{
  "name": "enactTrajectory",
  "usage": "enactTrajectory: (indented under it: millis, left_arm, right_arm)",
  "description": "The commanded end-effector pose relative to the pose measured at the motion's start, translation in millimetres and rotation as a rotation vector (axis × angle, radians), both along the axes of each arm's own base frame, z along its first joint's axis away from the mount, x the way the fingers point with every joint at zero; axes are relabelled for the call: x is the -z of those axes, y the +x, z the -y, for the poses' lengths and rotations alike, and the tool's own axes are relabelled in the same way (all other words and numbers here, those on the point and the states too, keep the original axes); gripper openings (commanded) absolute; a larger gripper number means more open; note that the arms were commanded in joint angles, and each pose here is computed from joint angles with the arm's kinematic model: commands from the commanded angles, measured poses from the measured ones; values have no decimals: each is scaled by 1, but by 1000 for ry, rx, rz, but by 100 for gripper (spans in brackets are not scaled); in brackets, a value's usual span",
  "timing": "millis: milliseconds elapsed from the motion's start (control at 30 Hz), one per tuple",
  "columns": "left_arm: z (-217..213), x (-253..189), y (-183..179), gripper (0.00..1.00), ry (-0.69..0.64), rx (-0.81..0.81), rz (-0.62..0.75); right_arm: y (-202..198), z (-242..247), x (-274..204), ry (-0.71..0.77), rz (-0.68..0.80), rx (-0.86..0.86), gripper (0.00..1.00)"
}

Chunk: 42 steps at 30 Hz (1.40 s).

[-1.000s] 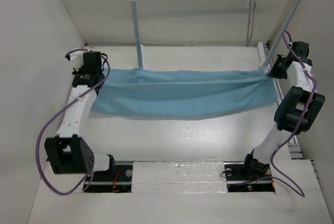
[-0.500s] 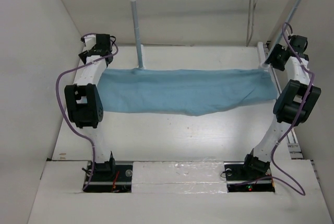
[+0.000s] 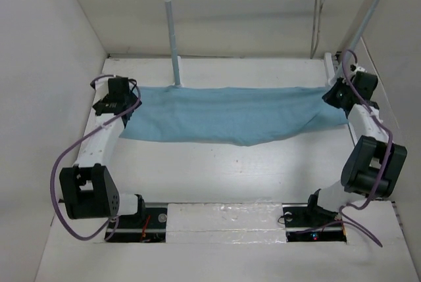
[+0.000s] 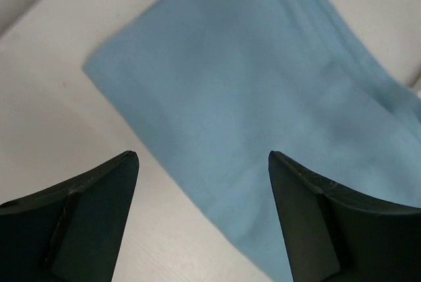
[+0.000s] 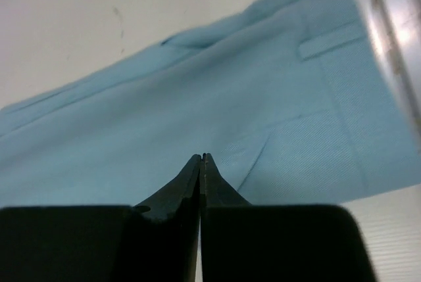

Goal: Place the trousers on the hanger
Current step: Fold the trousers at the center of the board.

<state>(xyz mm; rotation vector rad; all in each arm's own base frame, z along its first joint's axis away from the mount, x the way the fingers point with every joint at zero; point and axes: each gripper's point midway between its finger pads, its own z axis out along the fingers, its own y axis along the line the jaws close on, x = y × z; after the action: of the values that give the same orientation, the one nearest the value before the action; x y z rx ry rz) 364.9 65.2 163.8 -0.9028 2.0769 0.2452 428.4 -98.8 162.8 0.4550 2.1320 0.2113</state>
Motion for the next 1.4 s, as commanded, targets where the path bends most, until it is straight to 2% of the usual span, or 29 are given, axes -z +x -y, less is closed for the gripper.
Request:
enactTrajectory:
  millis: [0,67,100,200,267,333,467,533,567,633,667,700,733,800,833,867,900,933,967,1033,1133,1167,1233,1300,1367]
  left_arm:
    - [27,26,-11,76,-197,25,25]
    - [34,40,-20,78,-259,37,4]
    - [27,45,-23,79,-274,14,2]
    - [26,75,-32,81,-352,3,-56]
    - [23,100,-42,82,-416,-19,-121]
    - [24,117,-47,83,-424,-25,-163]
    - [25,134,-42,84,-443,-34,-184]
    - [26,144,-37,84,-463,-49,-205]
    - [26,147,-35,84,-468,-56,-209]
    - [25,152,-29,83,-478,-69,-210]
    - [25,153,-27,78,-479,-74,-210]
    - [24,152,-24,74,-480,-78,-206]
    - [21,153,-18,71,-471,-87,-202]
    - [17,152,-13,58,-455,-97,-199]
    - [12,153,-9,53,-439,-106,-201]
    - [8,156,-9,34,-415,-111,-226]
    - [8,156,-9,34,-415,-111,-226]
    - [0,157,-7,26,-379,-126,-239]
    - [-4,160,-8,11,-352,-121,-260]
    - [-17,165,-10,0,-306,-144,-316]
    - [-29,168,-20,0,-232,-165,-398]
    - [-40,168,-33,0,-212,-201,-430]
    - [-41,169,-43,0,-228,-210,-457]
    - [-58,165,-61,0,-264,-265,-462]
    - [-75,170,-93,0,-283,-322,-491]
  right_arm:
    - [-19,-1,26,116,29,49,9]
    - [-28,3,37,153,27,60,28]
    - [-33,3,44,175,16,54,42]
    - [-48,11,64,228,-13,81,57]
    - [-58,15,79,270,-35,106,58]
    - [-54,19,82,281,3,110,61]
    - [-46,16,105,344,-34,88,64]
    - [-40,18,111,380,-20,118,62]
    - [-37,20,110,380,-13,129,59]
    - [-32,19,112,383,-29,133,43]
    - [-30,17,113,381,-37,127,33]
    - [-28,19,111,369,-36,133,17]
    - [-29,20,111,362,-38,138,10]
    - [-34,24,106,323,-42,150,0]
    - [-37,25,105,303,-50,153,0]
    - [-43,27,96,260,-39,151,0]
    - [-43,27,97,261,-42,152,0]
    - [-50,28,98,254,-47,156,0]
    - [-54,27,98,247,-53,155,0]
    - [-68,21,101,231,-65,150,0]
    - [-87,18,100,220,-55,172,0]
    - [-108,17,110,233,-74,196,0]
    - [-115,18,104,218,-63,204,0]
    - [-140,22,113,214,-112,252,0]
    - [-150,28,102,188,-90,279,0]
